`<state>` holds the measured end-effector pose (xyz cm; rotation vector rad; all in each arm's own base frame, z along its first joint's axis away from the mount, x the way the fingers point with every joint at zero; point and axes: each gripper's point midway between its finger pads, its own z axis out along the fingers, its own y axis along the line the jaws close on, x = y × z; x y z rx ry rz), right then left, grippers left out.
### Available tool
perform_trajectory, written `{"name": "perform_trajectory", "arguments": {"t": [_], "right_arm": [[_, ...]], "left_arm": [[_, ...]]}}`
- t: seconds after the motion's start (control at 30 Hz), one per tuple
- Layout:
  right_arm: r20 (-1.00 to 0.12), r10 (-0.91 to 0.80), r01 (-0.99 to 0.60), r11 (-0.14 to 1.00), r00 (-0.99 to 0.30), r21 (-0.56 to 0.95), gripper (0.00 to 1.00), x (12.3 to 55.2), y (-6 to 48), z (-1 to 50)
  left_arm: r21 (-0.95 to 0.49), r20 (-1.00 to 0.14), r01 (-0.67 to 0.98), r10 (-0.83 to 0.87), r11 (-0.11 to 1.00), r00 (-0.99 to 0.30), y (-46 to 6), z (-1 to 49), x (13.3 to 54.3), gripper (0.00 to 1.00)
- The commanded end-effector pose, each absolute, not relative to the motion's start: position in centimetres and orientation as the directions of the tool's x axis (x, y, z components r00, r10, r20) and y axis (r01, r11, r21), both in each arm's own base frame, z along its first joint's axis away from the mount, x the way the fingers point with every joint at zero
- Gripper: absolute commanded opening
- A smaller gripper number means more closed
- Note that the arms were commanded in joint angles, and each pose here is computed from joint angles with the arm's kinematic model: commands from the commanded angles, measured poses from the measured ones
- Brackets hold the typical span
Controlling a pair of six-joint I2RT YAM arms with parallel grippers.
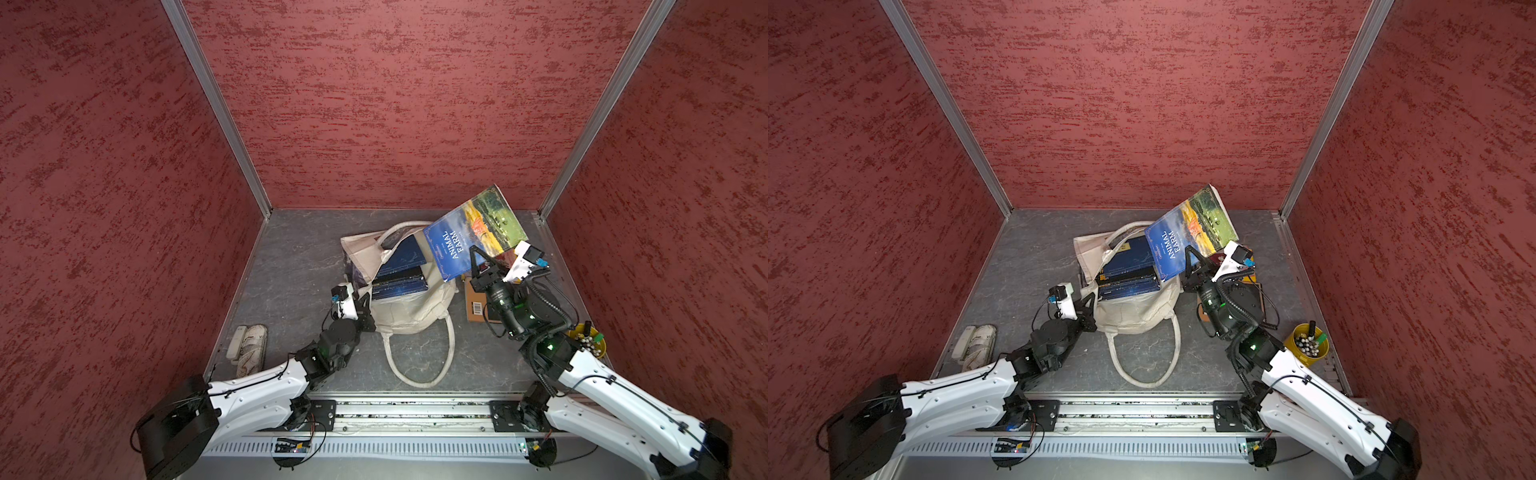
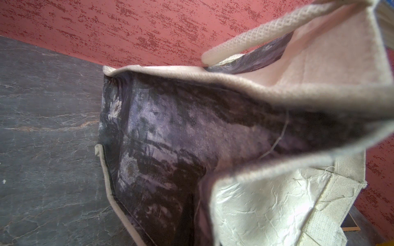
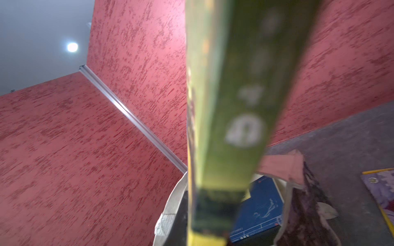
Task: Take out the books from the canvas bag
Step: Place the book on the book.
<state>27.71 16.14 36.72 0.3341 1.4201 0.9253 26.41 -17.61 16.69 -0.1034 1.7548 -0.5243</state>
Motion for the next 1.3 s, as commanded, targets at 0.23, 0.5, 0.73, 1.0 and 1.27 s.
{"name": "perform_trajectory", "arguments": {"t": [0.23, 0.5, 0.73, 1.0, 1.27], "right_arm": [[-0.672, 0.737, -0.2, 0.67, 0.069, 0.715, 0.0, 30.1, 10.5, 38.3], [-0.662, 0.748, -0.154, 0.661, 0.053, 0.734, 0.0, 33.0, 8.0, 36.2], [-0.646, 0.763, -0.101, 0.646, 0.041, 0.757, 0.0, 35.1, 6.2, 33.4], [-0.608, 0.794, -0.053, 0.607, 0.002, 0.793, 0.0, 37.7, 4.8, 29.6], [-0.54, 0.842, 0.002, 0.54, -0.004, 0.842, 0.0, 38.8, 3.3, 25.9]], "left_arm": [[-0.412, -0.903, 0.194, -0.37, 0.89, -0.219, -17.3, 18.1, 26.7, 0.0], [-0.409, -0.904, 0.193, -0.367, 0.892, -0.22, -17.3, 18.1, 26.7, 0.0], [-0.409, -0.904, 0.189, -0.367, 0.893, -0.22, -17.2, 18.1, 26.7, 0.0], [-0.409, -0.903, 0.192, -0.367, 0.892, -0.222, -17.3, 18.1, 26.8, 0.0], [-0.411, -0.903, 0.191, -0.37, 0.891, -0.219, -17.2, 18.2, 26.7, 0.0]]}}
